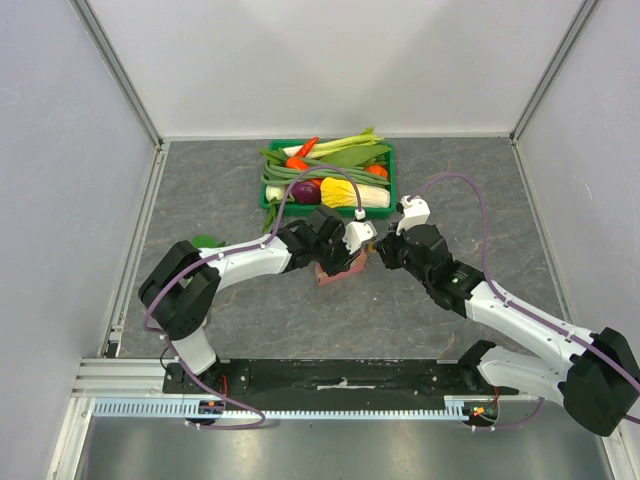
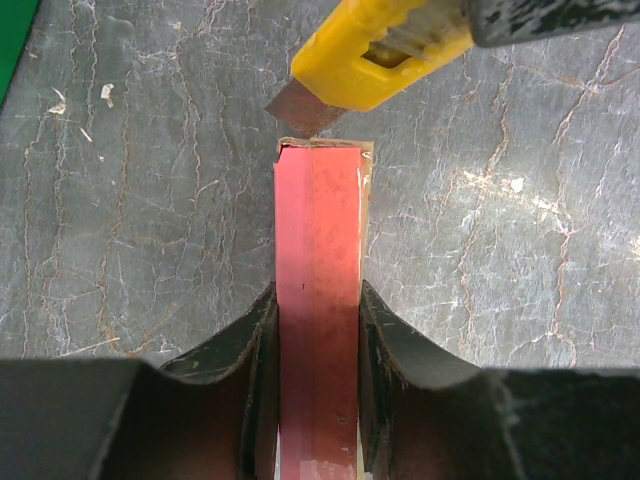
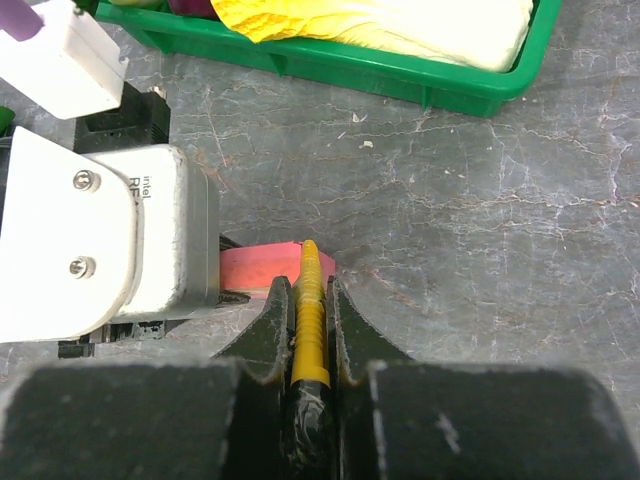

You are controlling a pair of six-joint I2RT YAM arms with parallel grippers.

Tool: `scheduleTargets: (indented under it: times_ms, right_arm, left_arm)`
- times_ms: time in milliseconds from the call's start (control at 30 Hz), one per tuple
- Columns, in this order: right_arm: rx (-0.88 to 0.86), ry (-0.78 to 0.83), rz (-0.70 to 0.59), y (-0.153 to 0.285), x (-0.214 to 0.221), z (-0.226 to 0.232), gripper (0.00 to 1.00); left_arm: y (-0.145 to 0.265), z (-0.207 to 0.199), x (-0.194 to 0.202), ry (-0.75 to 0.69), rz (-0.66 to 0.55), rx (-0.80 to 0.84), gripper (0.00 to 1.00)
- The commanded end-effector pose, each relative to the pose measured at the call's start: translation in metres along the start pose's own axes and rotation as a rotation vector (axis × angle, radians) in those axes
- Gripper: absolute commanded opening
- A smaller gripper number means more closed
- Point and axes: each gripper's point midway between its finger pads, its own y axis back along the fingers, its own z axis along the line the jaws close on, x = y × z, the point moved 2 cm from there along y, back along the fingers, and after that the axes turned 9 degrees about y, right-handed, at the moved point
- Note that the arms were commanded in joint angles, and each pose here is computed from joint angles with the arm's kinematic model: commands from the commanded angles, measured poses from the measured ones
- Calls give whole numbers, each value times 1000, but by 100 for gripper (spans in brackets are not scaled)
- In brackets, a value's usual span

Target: Unpack the express box

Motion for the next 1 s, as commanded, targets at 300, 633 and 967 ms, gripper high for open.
scheduleTargets:
  times_ms: [300, 633, 967]
  right_arm:
    - [-109, -24, 76, -6, 18, 19, 0]
    - [-142, -20, 160, 7, 41, 20, 0]
    - [-179, 4, 223, 18, 52, 22, 0]
  left_arm:
    - [-7, 8, 64, 97, 244, -77, 11]
    - [-7, 20, 68, 122, 276, -153, 6]
    - [-4, 26, 75, 161, 289, -148, 4]
